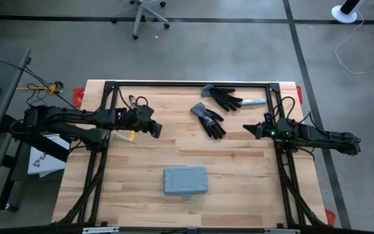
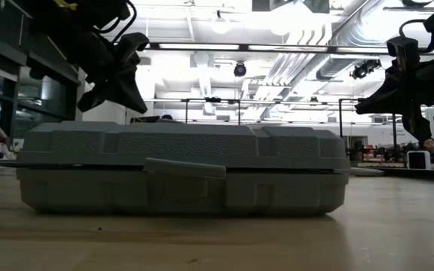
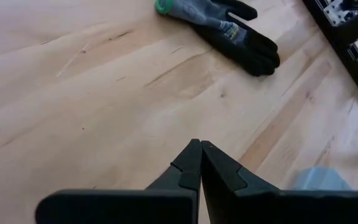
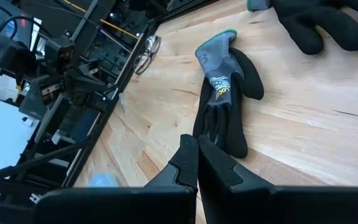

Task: Prefit tool cases
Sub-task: Adjust the screwdriver from the upper left to the middle left

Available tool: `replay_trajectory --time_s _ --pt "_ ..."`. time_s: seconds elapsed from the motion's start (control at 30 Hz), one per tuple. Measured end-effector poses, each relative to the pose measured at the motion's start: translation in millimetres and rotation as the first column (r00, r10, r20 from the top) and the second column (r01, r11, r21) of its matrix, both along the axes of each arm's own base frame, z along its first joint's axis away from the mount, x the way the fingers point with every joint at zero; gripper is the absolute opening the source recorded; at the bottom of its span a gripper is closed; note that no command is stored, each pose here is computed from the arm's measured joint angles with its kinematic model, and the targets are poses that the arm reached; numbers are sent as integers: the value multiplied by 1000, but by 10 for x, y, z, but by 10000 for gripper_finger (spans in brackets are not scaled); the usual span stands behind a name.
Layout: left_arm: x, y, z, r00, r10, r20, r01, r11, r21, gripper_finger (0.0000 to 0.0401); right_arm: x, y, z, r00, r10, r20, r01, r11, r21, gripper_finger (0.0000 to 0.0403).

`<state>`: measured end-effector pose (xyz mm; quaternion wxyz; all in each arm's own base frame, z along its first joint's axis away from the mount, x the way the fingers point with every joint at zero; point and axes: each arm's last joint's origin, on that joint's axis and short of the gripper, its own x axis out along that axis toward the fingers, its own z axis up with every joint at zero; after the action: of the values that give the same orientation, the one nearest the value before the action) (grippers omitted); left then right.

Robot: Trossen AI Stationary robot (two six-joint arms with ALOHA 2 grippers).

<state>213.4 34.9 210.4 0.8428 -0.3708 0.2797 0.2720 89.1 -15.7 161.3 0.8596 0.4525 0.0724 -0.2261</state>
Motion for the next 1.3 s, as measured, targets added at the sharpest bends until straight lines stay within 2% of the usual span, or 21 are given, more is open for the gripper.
replay_trajectory --time_s 0.57,1.3 --pt "31 9 37 998 -55 19 53 994 91 1 0 1 -1 1000 -9 12 8 999 36 0" --pt "51 4 59 996 -76 55 72 995 75 1 -1 -2 1 1000 -14 7 14 1000 15 0"
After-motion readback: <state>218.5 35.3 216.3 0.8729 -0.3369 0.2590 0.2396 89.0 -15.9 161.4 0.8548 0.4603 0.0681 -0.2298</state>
